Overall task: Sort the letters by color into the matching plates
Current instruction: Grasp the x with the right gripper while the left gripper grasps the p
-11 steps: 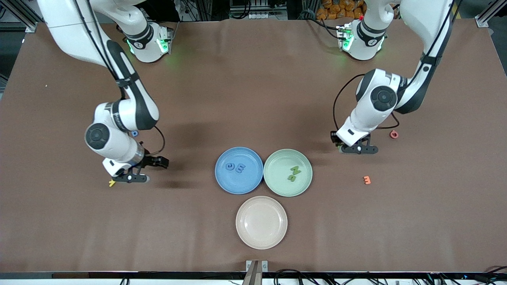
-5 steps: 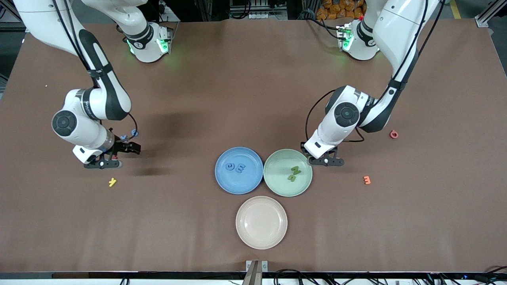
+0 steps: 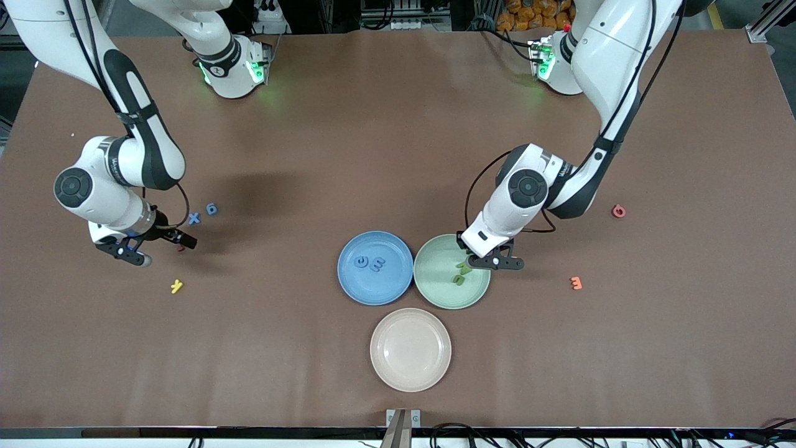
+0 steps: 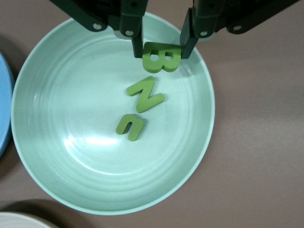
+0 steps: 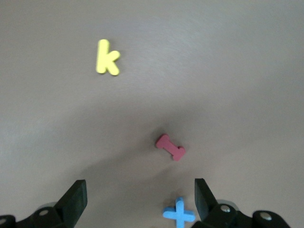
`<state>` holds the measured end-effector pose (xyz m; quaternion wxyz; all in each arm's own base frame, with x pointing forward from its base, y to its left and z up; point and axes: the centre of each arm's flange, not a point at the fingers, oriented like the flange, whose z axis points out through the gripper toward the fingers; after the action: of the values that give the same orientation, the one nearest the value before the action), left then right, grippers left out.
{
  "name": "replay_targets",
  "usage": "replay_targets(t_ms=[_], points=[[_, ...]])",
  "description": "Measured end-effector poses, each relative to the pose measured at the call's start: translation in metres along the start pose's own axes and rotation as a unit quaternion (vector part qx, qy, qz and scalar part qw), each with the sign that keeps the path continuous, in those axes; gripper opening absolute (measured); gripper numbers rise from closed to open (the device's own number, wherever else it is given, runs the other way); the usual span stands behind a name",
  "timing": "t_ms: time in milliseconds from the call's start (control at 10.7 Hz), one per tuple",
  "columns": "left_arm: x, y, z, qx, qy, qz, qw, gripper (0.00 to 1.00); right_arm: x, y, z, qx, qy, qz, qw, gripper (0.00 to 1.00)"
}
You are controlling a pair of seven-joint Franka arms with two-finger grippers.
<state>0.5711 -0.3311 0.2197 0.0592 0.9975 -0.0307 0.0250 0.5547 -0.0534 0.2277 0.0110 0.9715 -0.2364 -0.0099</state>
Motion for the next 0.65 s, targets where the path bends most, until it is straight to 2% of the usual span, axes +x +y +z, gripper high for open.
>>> replay_targets(t_ms=[93, 280, 467, 560, 654], points=[[0.003, 0.0, 0.004, -0.001, 0.0, -0.001, 1.0, 0.38, -0.001, 0.004, 0.003, -0.001, -0.001, 0.055, 0.998, 1.0], [0.015, -0.015, -0.002, 0.008, 0.006, -0.013, 1.0, 0.63, 0.003, 0.016, 0.004, 0.001, 0.002, 0.152, 0.988, 1.0], [0.028, -0.048, -0.023, 0.037, -0.01, -0.005, 0.999, 0.9, 0.004, 0.022, 0.006, 0.009, 0.013, 0.238, 0.971, 1.0], [0.035, -0.073, -0.039, 0.051, -0.021, 0.004, 0.998, 1.0, 0.002, 0.024, 0.009, 0.016, 0.022, 0.273, 0.962, 1.0], [0.036, -0.099, -0.048, 0.06, -0.033, 0.001, 0.998, 1.0, -0.002, 0.026, 0.013, 0.022, 0.029, 0.296, 0.954, 1.0]])
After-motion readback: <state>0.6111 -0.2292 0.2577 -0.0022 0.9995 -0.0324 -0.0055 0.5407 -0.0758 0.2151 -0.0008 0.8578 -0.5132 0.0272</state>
